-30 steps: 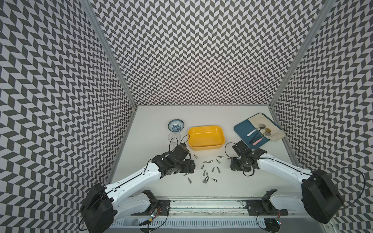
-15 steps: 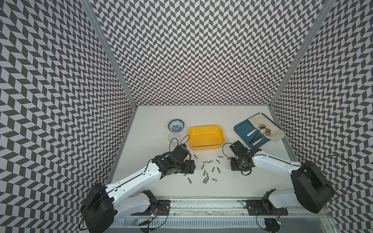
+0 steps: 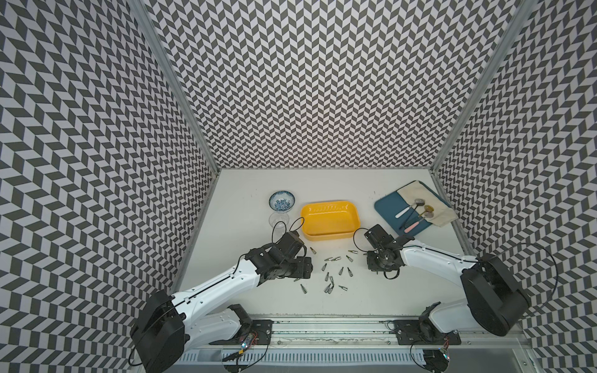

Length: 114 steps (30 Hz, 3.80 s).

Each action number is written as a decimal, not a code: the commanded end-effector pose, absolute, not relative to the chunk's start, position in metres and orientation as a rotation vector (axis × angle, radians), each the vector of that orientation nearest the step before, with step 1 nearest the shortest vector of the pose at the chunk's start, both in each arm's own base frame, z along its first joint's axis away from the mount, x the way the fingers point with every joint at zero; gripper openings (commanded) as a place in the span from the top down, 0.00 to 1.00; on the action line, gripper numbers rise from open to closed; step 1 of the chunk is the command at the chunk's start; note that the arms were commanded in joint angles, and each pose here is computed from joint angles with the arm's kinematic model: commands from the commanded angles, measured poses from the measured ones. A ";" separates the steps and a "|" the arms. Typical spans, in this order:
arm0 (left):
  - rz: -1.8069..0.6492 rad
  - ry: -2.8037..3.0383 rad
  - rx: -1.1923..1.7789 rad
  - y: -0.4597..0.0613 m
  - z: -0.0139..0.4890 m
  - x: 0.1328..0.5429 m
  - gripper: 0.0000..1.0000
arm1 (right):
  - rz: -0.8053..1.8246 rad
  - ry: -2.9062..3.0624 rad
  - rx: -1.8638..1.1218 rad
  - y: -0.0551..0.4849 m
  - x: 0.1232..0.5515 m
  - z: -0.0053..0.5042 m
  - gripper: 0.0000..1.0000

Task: Put the bit on the desktop into the storage box
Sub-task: Pick up the screwdriver bit from the center of the board, then place the screwdriver bit in the storage box.

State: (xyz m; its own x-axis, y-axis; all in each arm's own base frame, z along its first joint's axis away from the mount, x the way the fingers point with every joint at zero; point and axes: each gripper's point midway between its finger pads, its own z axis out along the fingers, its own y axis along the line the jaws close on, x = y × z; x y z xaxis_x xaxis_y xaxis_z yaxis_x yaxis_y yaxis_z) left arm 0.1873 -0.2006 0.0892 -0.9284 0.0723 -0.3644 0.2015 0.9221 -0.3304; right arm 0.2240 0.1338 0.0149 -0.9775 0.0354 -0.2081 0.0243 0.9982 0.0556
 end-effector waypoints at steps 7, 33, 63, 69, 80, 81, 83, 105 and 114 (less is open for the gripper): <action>-0.539 2.729 0.201 -0.203 0.089 0.186 0.14 | 0.087 2.988 0.029 0.139 0.211 0.000 0.76; -0.532 2.746 0.190 -0.202 0.083 0.184 0.14 | 0.128 2.959 0.032 0.145 0.213 0.009 0.63; -0.514 2.771 0.193 -0.201 0.078 0.183 0.14 | -0.003 2.961 -0.017 0.144 0.235 -0.003 0.79; -0.510 2.776 0.196 -0.201 0.076 0.182 0.14 | 0.001 2.958 -0.024 0.144 0.235 -0.001 0.90; -0.503 2.780 0.197 -0.201 0.073 0.182 0.14 | 0.091 2.874 -0.053 0.155 0.248 0.057 1.00; -0.501 2.782 0.198 -0.201 0.073 0.182 0.14 | 0.100 2.858 -0.054 0.157 0.251 0.070 1.00; -0.496 2.780 0.196 -0.201 0.073 0.182 0.14 | 0.135 2.814 -0.052 0.161 0.258 0.098 1.00; -0.453 2.806 0.152 -0.194 0.063 0.179 0.13 | 0.185 2.647 -0.342 0.275 0.422 0.108 1.00; -0.409 2.824 0.147 -0.192 0.058 0.181 0.14 | 0.072 2.678 -0.308 0.264 0.448 0.072 1.00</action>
State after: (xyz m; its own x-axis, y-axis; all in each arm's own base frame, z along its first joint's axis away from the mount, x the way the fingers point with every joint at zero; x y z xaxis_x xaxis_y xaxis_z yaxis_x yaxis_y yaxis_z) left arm 0.1797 -0.1937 0.0609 -0.9562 0.0598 -0.2866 0.1440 0.9484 -0.2825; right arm 0.4288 0.2700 0.0700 -0.8932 -0.2192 -0.3927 -0.2501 0.9678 0.0287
